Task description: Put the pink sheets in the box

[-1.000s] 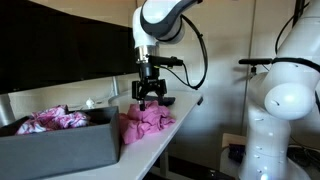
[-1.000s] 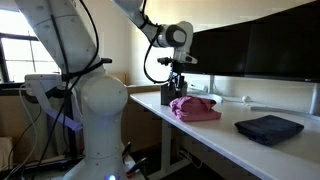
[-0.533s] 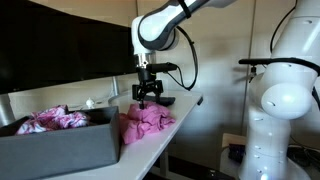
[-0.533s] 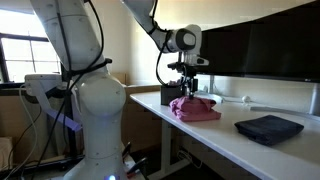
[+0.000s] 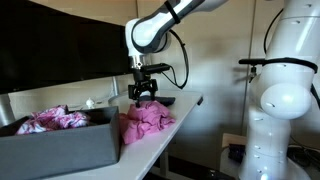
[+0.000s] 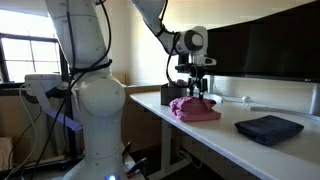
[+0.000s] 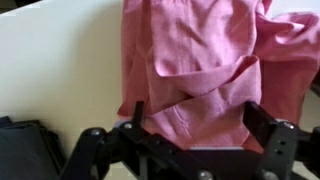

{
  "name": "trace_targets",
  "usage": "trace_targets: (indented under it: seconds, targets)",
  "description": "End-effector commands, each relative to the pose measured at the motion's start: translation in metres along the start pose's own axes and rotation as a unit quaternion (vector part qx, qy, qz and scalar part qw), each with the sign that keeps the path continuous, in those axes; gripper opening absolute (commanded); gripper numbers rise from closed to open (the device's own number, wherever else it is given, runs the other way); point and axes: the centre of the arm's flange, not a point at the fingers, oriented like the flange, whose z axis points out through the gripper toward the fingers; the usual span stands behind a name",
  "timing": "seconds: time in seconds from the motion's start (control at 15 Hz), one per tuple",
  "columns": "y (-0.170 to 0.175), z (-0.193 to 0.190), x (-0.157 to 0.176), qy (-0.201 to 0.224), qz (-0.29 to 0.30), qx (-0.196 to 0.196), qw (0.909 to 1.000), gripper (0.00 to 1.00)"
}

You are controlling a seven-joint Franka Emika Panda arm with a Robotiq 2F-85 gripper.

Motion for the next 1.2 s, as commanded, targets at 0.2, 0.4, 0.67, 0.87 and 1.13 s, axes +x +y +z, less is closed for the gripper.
trace_targets:
  seconds: [0.2, 0.4, 0.67, 0.87, 1.13]
  targets:
    - [-0.002, 0.061, 0.016, -0.055, 0.009, -0.004, 0.9984, 1.0]
    - [-0.008, 0.082, 0.014, -0.084, 0.021, -0.015, 0.9961, 0.93]
    - [-0.016, 0.088, 0.009, -0.098, 0.036, -0.03, 0.9941, 0.53]
    - [-0.02, 0.079, 0.006, -0.089, 0.044, -0.033, 0.9945, 0.36]
    - [-0.028, 0.062, 0.002, -0.075, 0.05, -0.023, 0.9957, 0.1]
